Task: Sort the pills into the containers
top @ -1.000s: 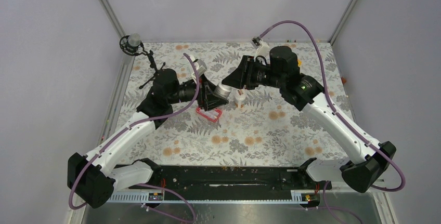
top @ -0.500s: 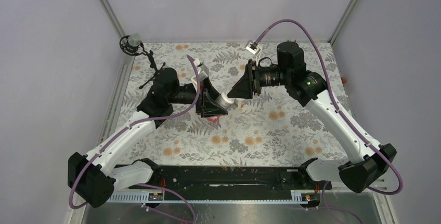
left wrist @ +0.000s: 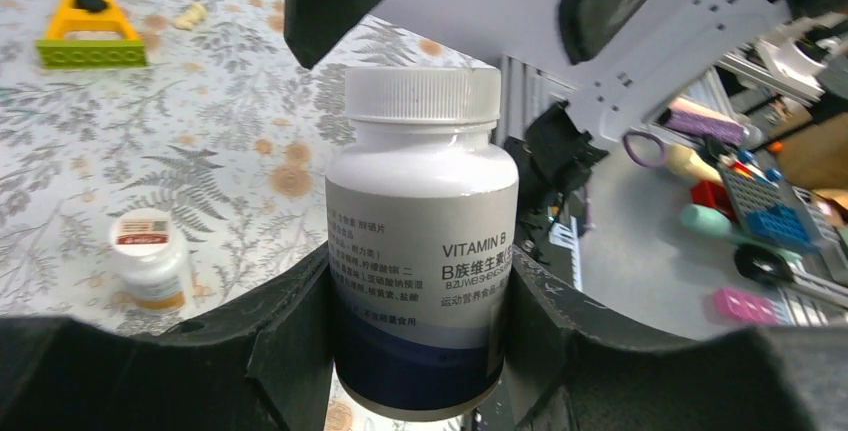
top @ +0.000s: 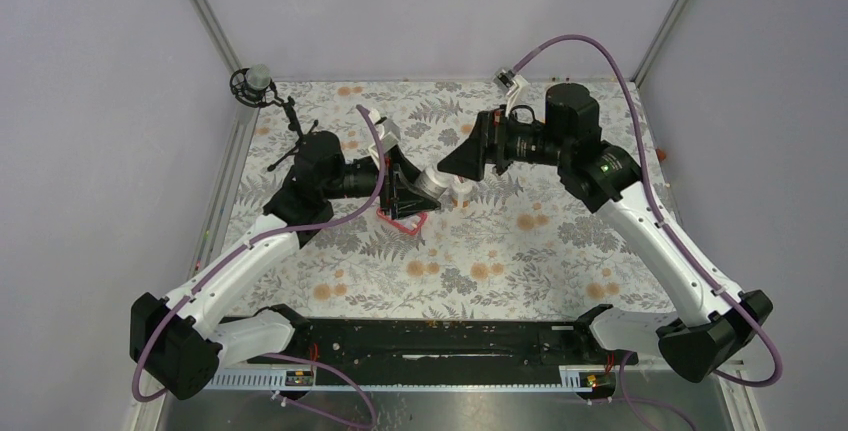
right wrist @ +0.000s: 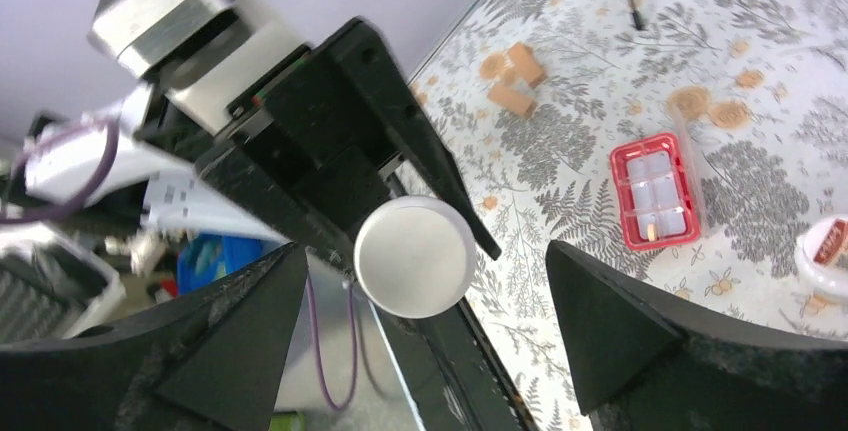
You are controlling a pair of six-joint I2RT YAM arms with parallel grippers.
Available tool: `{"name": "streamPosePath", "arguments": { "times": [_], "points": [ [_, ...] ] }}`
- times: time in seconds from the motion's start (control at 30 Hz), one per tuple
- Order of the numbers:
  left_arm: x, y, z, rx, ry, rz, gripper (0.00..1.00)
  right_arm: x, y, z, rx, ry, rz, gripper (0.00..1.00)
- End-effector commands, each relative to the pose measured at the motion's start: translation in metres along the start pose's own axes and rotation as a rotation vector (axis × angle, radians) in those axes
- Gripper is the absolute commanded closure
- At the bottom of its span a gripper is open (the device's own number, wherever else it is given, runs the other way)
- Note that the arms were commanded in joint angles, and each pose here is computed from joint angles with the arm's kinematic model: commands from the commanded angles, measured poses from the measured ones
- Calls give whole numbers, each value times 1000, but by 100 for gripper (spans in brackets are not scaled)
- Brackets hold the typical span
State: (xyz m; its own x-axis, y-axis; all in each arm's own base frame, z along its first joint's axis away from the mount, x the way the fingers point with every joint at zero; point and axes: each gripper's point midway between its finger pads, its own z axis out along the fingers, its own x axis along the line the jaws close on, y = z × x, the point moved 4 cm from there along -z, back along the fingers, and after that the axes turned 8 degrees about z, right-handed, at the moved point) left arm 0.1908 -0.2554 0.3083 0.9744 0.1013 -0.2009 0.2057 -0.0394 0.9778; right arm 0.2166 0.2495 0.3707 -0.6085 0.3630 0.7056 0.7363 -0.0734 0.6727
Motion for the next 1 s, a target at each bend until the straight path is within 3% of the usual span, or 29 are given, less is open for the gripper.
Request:
{"name": "streamPosePath", "arguments": {
  "times": [0.0,0.17,0.4,0.5,0.6,0.77,0.97],
  "points": [
    [17,18,-1,-86,139,84,100,-9,16,11,-155,-111,191,3],
    [24,18,-1,-88,179,81,100,-12,14,25,-134,-177,239,9],
    [26,16,-1,-84,194,76,100,-3,14,31,-78,-130,219,56],
    [22,16,-1,-77,166,75,100,5,12,25,-49,-84,114,80],
    [10,14,-1,-59,81,74,100,16,7,14,9,22,-37,93],
    [-12,16,-1,-54,-82,55,100,25,-11,-1,146,185,-203,93],
    [-23,13,-3,-40,-168,70,100,29,-3,-9,117,179,-267,91]
  ]
}}
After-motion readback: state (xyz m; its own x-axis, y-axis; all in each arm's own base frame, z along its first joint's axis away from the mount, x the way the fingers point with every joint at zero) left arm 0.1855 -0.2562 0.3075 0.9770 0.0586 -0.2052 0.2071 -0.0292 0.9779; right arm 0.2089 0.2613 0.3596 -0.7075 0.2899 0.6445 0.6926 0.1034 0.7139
